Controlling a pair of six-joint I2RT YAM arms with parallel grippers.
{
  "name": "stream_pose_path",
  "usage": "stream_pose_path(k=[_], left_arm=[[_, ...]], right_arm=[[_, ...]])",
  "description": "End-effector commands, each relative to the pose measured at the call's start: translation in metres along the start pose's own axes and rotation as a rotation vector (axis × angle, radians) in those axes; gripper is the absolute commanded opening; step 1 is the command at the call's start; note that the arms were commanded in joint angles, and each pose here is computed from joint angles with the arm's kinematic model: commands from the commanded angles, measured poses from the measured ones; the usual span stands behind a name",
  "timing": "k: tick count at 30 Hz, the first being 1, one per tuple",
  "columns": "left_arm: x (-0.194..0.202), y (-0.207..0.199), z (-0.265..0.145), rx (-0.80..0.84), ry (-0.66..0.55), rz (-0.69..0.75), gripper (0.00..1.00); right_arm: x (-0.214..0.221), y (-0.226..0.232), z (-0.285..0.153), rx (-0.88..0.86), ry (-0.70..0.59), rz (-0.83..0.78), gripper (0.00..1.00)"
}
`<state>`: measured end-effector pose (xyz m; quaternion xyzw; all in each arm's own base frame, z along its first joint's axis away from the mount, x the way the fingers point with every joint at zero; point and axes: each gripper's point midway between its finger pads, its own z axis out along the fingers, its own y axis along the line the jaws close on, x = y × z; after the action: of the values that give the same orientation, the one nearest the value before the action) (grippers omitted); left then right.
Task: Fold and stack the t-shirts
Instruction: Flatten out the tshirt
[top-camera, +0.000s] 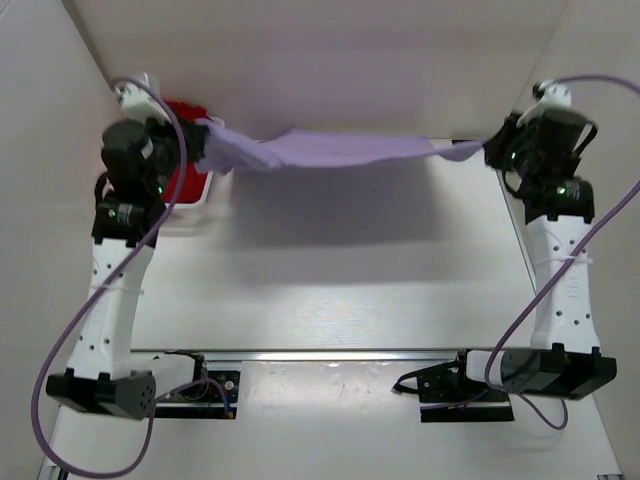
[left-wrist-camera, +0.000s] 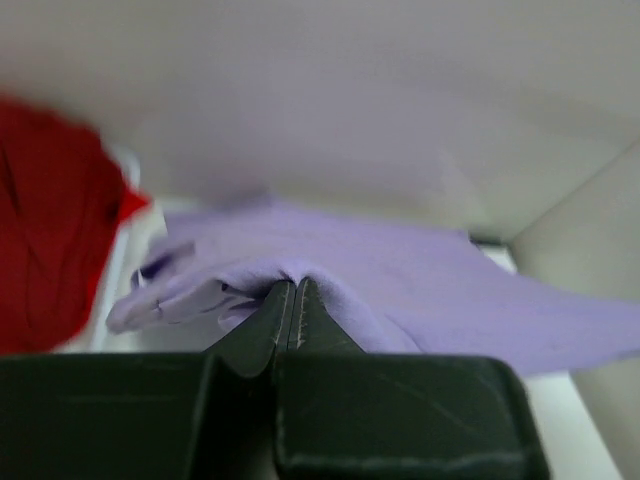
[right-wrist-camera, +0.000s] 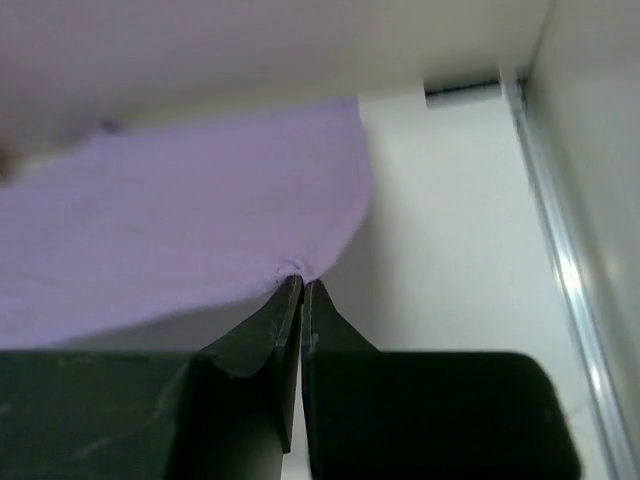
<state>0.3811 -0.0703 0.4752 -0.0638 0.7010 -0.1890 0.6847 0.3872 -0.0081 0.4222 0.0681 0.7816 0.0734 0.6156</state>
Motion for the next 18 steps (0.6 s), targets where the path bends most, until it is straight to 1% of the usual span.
stream_pose_path(k=[1, 2, 4, 5, 6, 7, 8, 10, 11, 12, 13, 15, 17, 18], left_arm=[[0.077, 0.011, -0.018, 0.011, 0.151, -0.028, 0.00], [0.108, 0.018, -0.022, -0.003, 0.211, -0.034, 0.00], [0.161, 0.025, -0.047, 0.001, 0.317, -0.060, 0.00], [0.174, 0.026, -0.053, 0.004, 0.342, -0.070, 0.00], [0.198, 0.031, -0.069, -0.010, 0.394, -0.091, 0.00], [0.213, 0.033, -0.082, -0.015, 0.419, -0.110, 0.00], [0.221, 0.030, -0.088, -0.013, 0.436, -0.114, 0.00], [0.255, 0.034, -0.110, -0.044, 0.532, -0.128, 0.00], [0.260, 0.032, -0.118, -0.042, 0.549, -0.152, 0.00], [0.276, 0.038, -0.127, -0.068, 0.599, -0.166, 0.00], [0.286, 0.042, -0.136, -0.084, 0.625, -0.187, 0.00], [0.297, 0.041, -0.148, -0.085, 0.653, -0.198, 0.00], [0.312, 0.043, -0.157, -0.089, 0.692, -0.223, 0.00], [0.317, 0.045, -0.159, -0.099, 0.704, -0.227, 0.00]], right_arm=[[0.077, -0.023, -0.002, 0.039, 0.134, 0.039, 0.00], [0.092, -0.025, -0.005, 0.048, 0.165, 0.042, 0.00], [0.144, -0.035, -0.018, 0.078, 0.252, 0.072, 0.00], [0.155, -0.036, -0.022, 0.075, 0.278, 0.075, 0.00], [0.177, -0.038, -0.030, 0.087, 0.325, 0.087, 0.00], [0.202, -0.041, -0.037, 0.106, 0.387, 0.105, 0.00], [0.214, -0.041, -0.040, 0.104, 0.418, 0.108, 0.00], [0.256, -0.044, -0.057, 0.143, 0.528, 0.141, 0.00], [0.279, -0.045, -0.066, 0.157, 0.595, 0.162, 0.00], [0.289, -0.045, -0.071, 0.164, 0.618, 0.184, 0.00], [0.310, -0.047, -0.081, 0.183, 0.677, 0.207, 0.00], [0.329, -0.048, -0.093, 0.202, 0.719, 0.249, 0.00], [0.323, -0.048, -0.100, 0.274, 0.699, 0.230, 0.00], [0.326, -0.050, -0.103, 0.281, 0.719, 0.233, 0.00]])
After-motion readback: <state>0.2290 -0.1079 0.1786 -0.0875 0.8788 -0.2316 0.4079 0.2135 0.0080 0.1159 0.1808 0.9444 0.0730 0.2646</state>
